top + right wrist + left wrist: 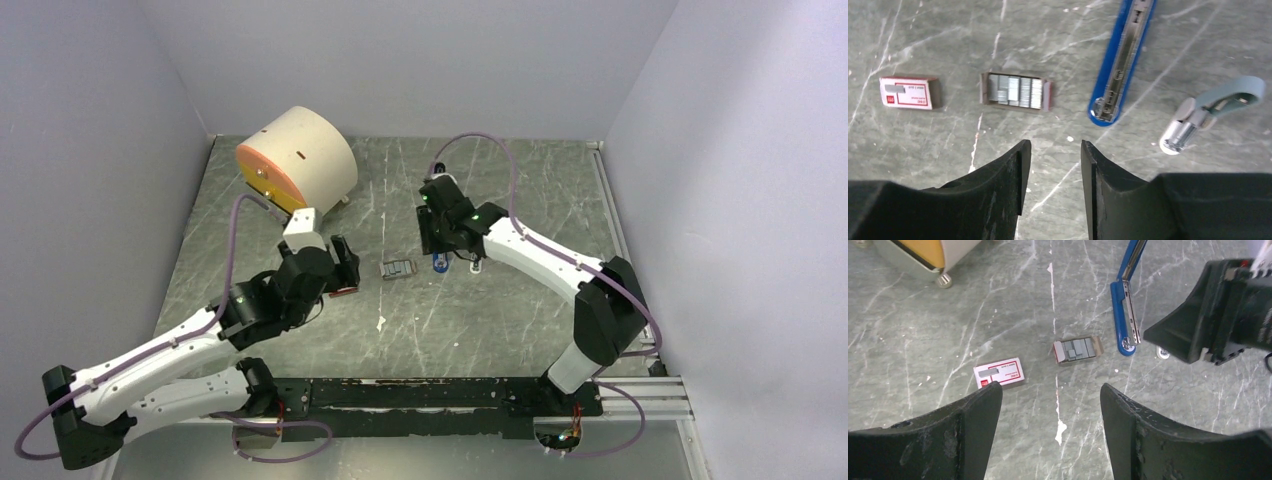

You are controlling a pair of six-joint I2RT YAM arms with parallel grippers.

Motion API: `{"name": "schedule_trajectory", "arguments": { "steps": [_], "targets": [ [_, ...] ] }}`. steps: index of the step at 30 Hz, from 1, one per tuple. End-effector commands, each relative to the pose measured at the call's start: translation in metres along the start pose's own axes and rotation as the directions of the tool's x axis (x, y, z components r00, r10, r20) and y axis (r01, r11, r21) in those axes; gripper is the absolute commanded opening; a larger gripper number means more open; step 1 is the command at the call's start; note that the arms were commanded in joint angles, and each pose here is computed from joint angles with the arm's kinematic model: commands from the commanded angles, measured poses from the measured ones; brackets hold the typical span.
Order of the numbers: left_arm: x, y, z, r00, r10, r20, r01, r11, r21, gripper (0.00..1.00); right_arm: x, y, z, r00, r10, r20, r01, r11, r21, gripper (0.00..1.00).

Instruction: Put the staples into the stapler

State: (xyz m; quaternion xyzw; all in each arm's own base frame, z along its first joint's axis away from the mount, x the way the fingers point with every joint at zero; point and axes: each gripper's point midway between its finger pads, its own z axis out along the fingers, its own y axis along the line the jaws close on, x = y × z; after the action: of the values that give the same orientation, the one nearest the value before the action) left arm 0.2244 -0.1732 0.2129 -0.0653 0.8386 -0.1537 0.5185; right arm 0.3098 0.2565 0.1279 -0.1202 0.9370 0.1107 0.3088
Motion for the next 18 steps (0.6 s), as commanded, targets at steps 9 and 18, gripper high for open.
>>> {"name": "schedule_trajectory", "arguments": {
  "steps": [9, 18],
  "targets": [
    [-0.010, 0.021, 0.003, 0.993, -0.056, 0.105, 0.064, 0.995, -0.077, 0.76, 0.004, 0.052, 0.058, 0.999, -0.039, -0.034, 0.040, 0.998, 0.040, 0.43],
    [-0.010, 0.022, 0.014, 0.992, 0.020, 0.128, -0.006, 0.994, -0.109, 0.78, 0.024, 0.068, 0.091, 0.996, -0.020, -0.091, 0.025, 0.998, 0.054, 0.45]
  ]
}}
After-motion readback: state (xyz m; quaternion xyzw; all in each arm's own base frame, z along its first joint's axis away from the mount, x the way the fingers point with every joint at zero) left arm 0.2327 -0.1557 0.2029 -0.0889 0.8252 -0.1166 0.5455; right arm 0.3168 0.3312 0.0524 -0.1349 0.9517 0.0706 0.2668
